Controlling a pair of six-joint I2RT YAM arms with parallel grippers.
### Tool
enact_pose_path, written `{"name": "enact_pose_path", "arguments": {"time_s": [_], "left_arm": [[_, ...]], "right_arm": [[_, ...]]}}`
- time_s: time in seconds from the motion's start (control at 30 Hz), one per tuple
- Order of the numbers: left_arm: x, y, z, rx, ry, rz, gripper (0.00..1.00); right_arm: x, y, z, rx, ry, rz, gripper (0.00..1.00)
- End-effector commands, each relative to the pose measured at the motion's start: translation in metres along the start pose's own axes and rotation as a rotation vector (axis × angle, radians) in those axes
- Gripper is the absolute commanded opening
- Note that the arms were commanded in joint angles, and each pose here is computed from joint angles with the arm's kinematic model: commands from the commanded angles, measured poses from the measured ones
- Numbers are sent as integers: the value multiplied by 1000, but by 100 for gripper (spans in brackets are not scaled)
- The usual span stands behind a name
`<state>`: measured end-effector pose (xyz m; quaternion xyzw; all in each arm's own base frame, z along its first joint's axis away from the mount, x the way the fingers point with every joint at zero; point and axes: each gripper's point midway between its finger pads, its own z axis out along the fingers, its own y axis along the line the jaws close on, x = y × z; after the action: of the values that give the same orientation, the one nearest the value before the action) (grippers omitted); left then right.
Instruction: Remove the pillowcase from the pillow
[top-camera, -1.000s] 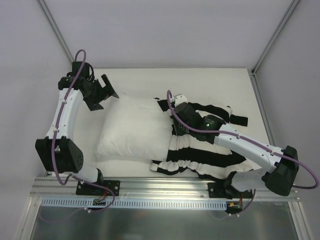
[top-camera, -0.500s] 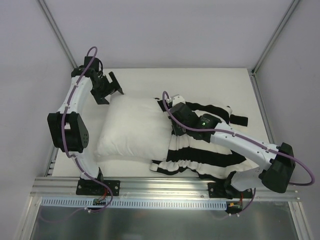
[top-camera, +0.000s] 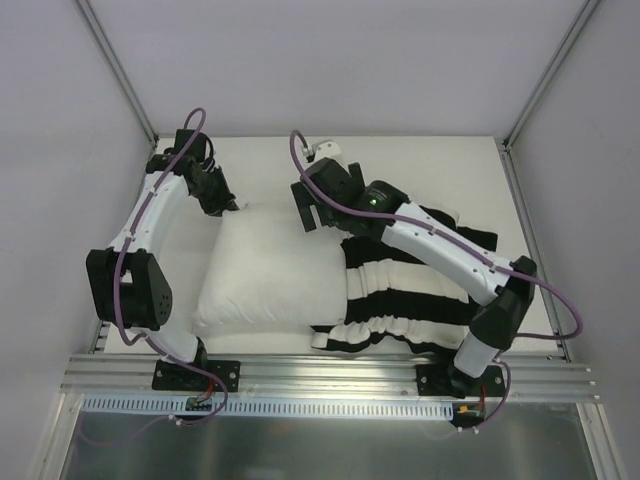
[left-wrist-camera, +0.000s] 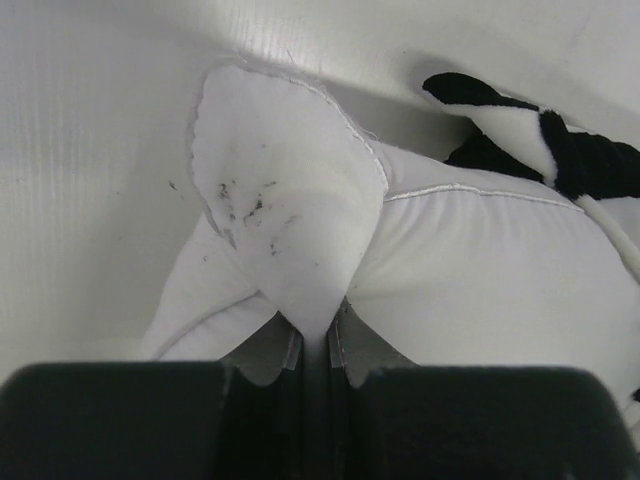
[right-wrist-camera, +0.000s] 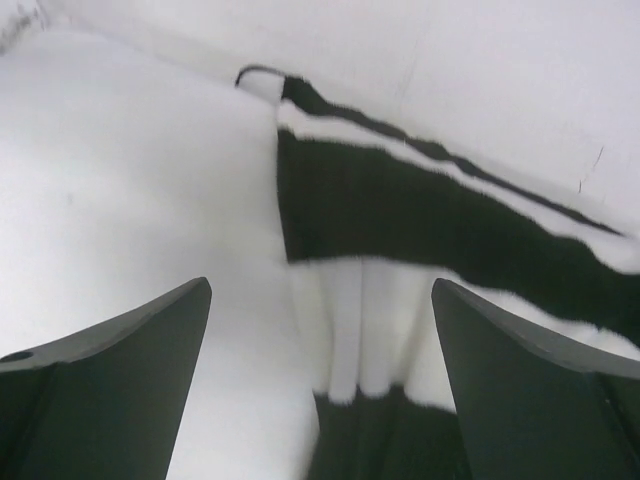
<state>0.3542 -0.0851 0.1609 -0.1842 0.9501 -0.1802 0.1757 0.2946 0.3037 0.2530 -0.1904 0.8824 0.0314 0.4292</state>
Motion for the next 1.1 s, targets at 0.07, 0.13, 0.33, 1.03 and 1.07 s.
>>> {"name": "enact_pose_path", "arguments": {"time_s": [0.07, 0.13, 0.33, 1.03, 1.07], "left_arm": [[7, -11, -25, 49, -33, 41, 0], [9, -11, -27, 51, -37, 44, 0], [12, -10, -36, 55, -62, 58, 0], [-7, 1, -140, 241, -320, -66, 0], [-9, -1, -145, 248, -332, -75, 0]], "right_arm": [[-19, -17, 33, 138, 56, 3, 97], [-16, -15, 48, 159, 88, -7, 97], [12, -44, 66, 239, 180, 77, 78], [86, -240, -33, 524, 91, 491, 1], [80, -239, -36, 506, 77, 502, 1]]}}
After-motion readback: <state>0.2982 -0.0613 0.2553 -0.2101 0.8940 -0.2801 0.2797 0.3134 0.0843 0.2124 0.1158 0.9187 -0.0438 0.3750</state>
